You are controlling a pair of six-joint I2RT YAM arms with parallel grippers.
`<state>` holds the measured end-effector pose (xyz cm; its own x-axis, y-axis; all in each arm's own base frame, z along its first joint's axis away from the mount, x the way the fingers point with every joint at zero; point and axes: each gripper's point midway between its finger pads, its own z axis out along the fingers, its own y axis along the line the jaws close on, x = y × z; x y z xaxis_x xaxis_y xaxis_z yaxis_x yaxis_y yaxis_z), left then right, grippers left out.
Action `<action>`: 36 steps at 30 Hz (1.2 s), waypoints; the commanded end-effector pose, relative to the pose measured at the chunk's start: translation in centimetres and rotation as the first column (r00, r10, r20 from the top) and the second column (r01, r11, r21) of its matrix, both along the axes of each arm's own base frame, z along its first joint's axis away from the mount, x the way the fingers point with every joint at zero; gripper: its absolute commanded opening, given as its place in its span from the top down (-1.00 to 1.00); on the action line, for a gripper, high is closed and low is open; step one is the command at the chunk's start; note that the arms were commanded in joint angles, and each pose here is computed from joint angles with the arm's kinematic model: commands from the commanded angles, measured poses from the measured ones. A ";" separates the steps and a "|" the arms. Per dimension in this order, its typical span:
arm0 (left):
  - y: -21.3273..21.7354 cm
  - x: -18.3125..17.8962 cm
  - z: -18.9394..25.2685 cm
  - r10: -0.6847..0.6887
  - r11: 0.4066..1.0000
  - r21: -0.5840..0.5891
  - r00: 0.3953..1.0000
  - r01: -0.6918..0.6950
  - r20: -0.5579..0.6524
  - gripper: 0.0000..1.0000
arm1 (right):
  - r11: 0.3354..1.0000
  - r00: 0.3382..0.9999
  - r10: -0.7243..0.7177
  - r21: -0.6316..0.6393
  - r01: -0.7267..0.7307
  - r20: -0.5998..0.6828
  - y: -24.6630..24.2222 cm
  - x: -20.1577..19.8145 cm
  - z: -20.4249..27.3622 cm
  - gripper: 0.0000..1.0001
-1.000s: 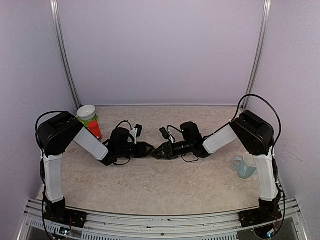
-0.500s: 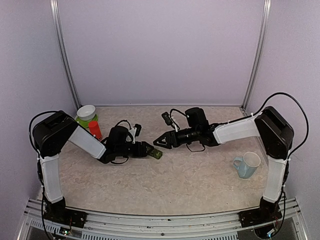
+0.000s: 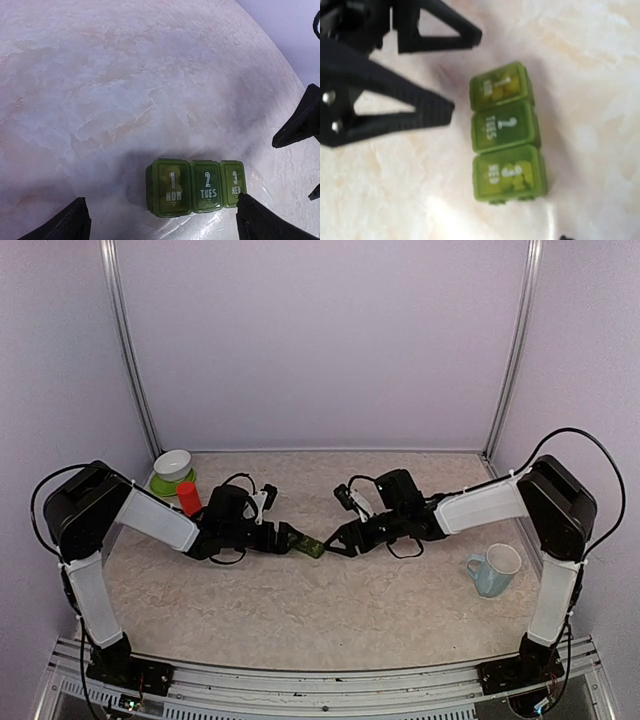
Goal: Sort the pills into containers
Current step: Close the lid of the pill container on the pill container, then position the pill container at the center of the board.
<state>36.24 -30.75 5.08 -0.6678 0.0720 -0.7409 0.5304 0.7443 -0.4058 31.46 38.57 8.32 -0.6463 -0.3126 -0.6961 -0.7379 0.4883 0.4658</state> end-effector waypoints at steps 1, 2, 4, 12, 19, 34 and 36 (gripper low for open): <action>0.5 0.6 0.5 -0.034 0.999 0.042 0.999 0.033 0.024 -0.98 | 1.000 1.000 -0.003 -0.029 0.004 0.020 -0.5 -0.4 0.0 -0.30; 0.5 0.6 0.8 -0.039 0.998 0.046 0.999 0.038 0.035 -0.98 | 0.999 1.000 -0.008 -0.041 0.008 0.017 -0.6 -0.3 -0.4 -0.27; 0.7 0.7 1.5 -0.033 0.998 0.050 0.998 0.031 0.047 -0.98 | 0.999 1.000 -0.005 -0.053 0.006 0.009 -0.5 -0.2 -1.1 -0.21; 3.0 0.1 2.6 0.100 0.994 0.041 0.995 -0.100 -0.005 -0.97 | 0.999 1.000 0.020 -0.036 -0.021 -0.015 2.3 1.8 -2.3 -0.18; 6.3 -0.7 6.2 0.239 0.971 0.006 0.970 -0.239 0.038 -0.98 | 0.984 0.984 0.174 -0.026 -0.175 -0.048 7.0 0.4 -3.8 -0.10; 10.3 -2.1 9.5 0.346 0.937 0.039 0.937 -0.348 0.053 -0.98 | 0.923 0.926 0.372 0.084 -0.376 0.056 13.8 -3.9 1.3 -0.15; 10.5 -2.6 8.9 0.359 0.930 0.067 0.933 -0.361 0.037 -0.98 | 0.942 0.944 0.327 0.061 -0.329 0.044 11.9 -3.1 1.1 -0.16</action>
